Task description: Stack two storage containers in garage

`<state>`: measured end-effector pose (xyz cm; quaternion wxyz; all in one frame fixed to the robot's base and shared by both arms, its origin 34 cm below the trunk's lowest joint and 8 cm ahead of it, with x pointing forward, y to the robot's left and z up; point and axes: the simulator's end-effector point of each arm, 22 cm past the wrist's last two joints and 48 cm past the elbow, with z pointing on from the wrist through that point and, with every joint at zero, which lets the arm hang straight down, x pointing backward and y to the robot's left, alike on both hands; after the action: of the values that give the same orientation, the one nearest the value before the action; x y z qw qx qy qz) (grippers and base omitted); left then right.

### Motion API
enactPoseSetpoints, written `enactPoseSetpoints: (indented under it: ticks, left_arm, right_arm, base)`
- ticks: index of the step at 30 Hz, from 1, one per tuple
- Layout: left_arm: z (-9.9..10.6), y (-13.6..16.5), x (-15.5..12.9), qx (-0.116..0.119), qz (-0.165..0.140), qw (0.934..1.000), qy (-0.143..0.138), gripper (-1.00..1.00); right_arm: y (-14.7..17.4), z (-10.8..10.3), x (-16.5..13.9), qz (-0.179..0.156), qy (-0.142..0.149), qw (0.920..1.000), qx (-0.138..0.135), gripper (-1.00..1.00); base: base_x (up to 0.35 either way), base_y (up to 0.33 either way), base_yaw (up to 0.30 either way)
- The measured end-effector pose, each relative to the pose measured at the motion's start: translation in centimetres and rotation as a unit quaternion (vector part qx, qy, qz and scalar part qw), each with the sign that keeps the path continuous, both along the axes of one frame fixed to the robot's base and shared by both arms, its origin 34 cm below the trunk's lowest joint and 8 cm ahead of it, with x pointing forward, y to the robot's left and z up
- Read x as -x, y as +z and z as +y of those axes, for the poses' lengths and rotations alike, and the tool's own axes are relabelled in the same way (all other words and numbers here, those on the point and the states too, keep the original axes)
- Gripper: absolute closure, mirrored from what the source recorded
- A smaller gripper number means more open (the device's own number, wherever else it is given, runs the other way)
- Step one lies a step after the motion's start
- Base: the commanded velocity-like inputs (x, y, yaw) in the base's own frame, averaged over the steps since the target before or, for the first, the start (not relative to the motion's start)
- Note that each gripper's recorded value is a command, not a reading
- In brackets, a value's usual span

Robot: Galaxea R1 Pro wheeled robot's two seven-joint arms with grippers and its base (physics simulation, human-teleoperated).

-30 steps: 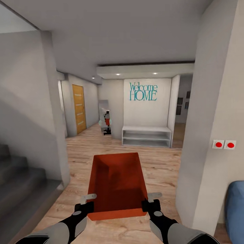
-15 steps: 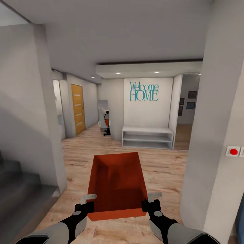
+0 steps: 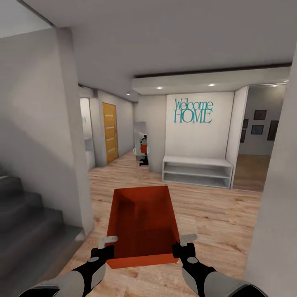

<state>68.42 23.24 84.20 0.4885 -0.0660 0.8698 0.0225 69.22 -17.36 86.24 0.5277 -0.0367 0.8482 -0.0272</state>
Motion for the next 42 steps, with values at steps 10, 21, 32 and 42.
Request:
enactPoseSetpoints:
  ticks: [10,21,32,42]
  left_arm:
    - [0.01,0.0,0.0,0.0,0.0,1.0,0.0,1.0]
    - [0.06,0.01,-0.02,0.0,0.0,1.0,0.0,1.0]
    - [0.06,0.01,-0.02,0.0,0.0,1.0,0.0,1.0]
    - [0.06,0.0,-0.01,0.0,0.0,1.0,0.0,1.0]
  right_arm:
    - [-0.01,0.01,0.01,0.0,0.0,1.0,0.0,1.0]
    - [-0.01,0.05,0.02,0.0,0.0,1.0,-0.001,1.0]
    - [-0.01,0.05,0.02,0.0,0.0,1.0,-0.001,1.0]
    - [-0.01,0.05,0.02,0.0,0.0,1.0,-0.001,1.0]
  base:
    - [0.323,0.0,0.017]
    - [0.323,0.0,0.0]
    - [0.323,0.0,0.008]
    - [0.323,0.0,0.238]
